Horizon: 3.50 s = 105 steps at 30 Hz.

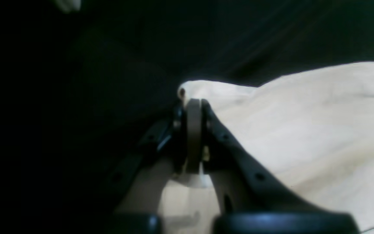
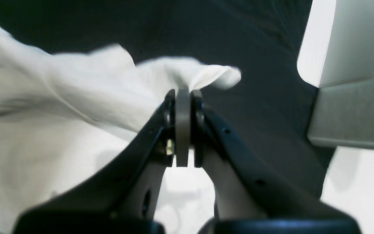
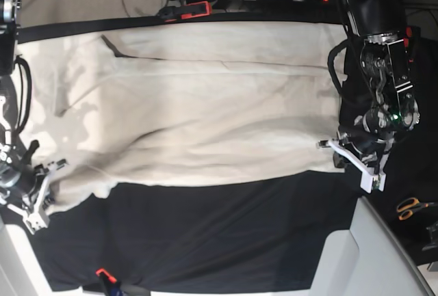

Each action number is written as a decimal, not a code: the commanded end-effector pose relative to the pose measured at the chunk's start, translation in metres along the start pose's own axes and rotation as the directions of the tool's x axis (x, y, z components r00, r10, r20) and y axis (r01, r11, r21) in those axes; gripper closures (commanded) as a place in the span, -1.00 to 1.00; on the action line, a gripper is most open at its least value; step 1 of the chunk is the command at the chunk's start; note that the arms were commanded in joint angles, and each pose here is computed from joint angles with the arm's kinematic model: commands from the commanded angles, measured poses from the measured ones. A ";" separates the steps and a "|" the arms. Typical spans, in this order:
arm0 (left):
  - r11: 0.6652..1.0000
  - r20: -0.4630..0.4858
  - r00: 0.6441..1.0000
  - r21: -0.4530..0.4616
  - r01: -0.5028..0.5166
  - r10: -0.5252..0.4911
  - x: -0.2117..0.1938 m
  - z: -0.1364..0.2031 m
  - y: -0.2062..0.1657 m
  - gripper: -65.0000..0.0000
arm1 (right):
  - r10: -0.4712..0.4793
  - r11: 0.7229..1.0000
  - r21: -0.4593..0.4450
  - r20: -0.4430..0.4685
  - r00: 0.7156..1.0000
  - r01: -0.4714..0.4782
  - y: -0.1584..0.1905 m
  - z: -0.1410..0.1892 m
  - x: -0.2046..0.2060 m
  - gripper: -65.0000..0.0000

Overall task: Fold the T-shirt properly
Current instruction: 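Lift the hem with both grippers and fold it toward the collar, then lay the folded hem down and open and raise the left gripper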

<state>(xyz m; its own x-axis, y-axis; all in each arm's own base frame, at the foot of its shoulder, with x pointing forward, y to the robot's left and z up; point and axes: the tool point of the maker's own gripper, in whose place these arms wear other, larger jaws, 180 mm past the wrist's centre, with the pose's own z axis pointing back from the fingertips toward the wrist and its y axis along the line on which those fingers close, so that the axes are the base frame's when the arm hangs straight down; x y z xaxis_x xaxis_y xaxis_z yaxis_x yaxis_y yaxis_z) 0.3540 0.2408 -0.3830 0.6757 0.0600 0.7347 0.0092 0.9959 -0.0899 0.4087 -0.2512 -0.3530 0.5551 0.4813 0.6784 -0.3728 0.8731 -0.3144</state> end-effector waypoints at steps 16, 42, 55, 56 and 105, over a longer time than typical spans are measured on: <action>0.994 -0.035 0.994 -0.038 0.102 -0.103 -0.028 0.014 -0.015 1.00 | -0.022 0.998 -0.063 -0.109 0.994 0.015 0.006 0.047 -0.047 1.00; 0.978 -0.111 0.972 -0.052 0.203 -0.208 -0.062 0.035 0.000 1.00 | -0.007 0.997 -0.073 -0.277 0.961 -0.013 0.029 0.066 -0.109 1.00; 0.975 -0.136 0.966 -0.048 0.215 -0.220 -0.072 0.039 0.006 1.00 | -0.009 0.998 -0.062 -0.323 0.946 -0.012 0.045 0.067 -0.126 1.00; 0.976 -0.144 0.965 -0.048 0.214 -0.218 -0.075 0.040 0.007 1.00 | -0.014 0.998 -0.056 -0.324 0.946 -0.004 0.049 0.067 -0.127 1.00; 0.961 -0.198 0.940 -0.056 0.272 -0.278 -0.109 0.037 -0.007 1.00 | -0.112 0.994 -0.056 -0.407 0.907 0.098 0.082 0.090 -0.170 1.00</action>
<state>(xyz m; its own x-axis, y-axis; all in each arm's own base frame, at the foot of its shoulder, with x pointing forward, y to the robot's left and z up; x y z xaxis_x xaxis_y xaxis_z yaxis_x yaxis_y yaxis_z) 0.2455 0.2256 -0.4465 0.7988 -0.2264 0.5574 0.2351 0.9703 0.0572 0.2091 -0.2613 -0.4435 0.8586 0.3642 0.3609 -0.2846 0.9240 -0.2555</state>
